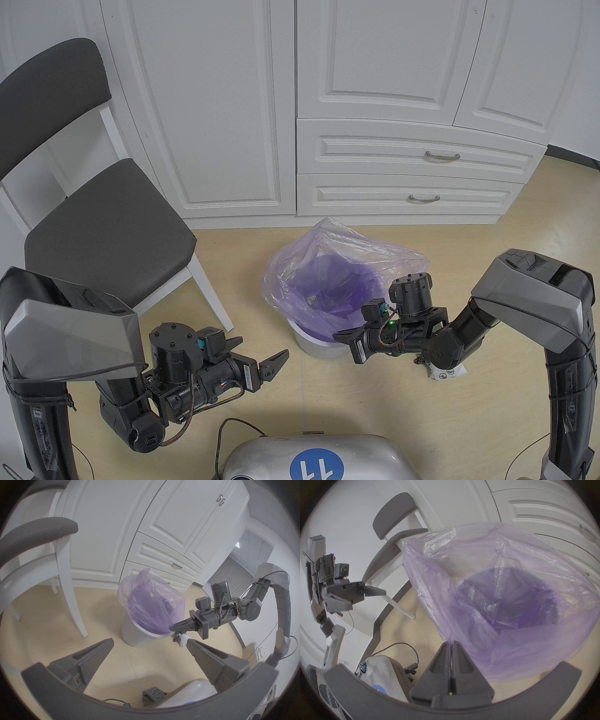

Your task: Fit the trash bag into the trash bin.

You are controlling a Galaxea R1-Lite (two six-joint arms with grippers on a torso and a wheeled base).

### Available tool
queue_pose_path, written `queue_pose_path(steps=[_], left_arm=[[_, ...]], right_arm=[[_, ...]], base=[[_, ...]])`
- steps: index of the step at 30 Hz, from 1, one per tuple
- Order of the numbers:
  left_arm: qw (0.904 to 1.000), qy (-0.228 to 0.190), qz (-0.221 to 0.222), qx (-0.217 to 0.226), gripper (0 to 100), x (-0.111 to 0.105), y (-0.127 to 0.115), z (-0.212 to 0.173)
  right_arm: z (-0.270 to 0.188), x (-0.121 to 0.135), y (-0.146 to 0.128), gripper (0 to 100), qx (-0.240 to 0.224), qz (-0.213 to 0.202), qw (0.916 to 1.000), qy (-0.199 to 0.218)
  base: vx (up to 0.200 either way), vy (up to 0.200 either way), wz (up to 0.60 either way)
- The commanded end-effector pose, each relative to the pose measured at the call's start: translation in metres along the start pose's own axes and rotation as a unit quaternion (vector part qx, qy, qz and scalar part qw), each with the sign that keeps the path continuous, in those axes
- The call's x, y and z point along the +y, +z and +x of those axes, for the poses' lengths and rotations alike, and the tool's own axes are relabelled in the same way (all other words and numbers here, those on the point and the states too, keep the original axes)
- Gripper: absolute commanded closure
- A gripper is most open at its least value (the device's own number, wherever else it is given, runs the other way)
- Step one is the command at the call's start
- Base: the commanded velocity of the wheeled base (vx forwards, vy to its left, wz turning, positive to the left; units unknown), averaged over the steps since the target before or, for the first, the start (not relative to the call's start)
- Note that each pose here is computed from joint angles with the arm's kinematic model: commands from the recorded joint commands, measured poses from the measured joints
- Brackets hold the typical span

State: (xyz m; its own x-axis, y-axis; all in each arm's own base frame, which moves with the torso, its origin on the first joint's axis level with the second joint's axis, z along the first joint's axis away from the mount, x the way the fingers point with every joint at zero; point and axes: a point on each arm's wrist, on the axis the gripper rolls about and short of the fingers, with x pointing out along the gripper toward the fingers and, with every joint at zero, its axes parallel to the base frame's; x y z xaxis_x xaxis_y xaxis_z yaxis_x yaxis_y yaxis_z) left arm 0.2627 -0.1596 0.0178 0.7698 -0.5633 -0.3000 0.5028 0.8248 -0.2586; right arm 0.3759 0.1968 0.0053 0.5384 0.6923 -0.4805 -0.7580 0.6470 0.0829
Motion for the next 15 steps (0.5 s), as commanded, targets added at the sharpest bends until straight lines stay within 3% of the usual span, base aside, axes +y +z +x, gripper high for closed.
queue_pose_path(steps=[1,8,15], left_arm=[[0.9997,-0.005,0.003,-0.022,0,-0.003,0.013,-0.007],[0.9981,-0.01,0.006,-0.06,0,-0.008,0.035,-0.024],[0.9981,-0.009,0.008,-0.061,0,-0.007,0.036,-0.025]], right_arm=[[-0.017,0.01,0.015,100,-0.013,-0.008,0.9999,-0.004],[-0.033,0.046,0.019,100,-0.001,-0.024,0.9997,0.01],[-0.032,0.063,0.012,100,0.024,-0.032,0.9992,-0.006]], base=[[0.0,0.0,0.0],[0.0,0.0,0.0],[0.0,0.0,0.0]])
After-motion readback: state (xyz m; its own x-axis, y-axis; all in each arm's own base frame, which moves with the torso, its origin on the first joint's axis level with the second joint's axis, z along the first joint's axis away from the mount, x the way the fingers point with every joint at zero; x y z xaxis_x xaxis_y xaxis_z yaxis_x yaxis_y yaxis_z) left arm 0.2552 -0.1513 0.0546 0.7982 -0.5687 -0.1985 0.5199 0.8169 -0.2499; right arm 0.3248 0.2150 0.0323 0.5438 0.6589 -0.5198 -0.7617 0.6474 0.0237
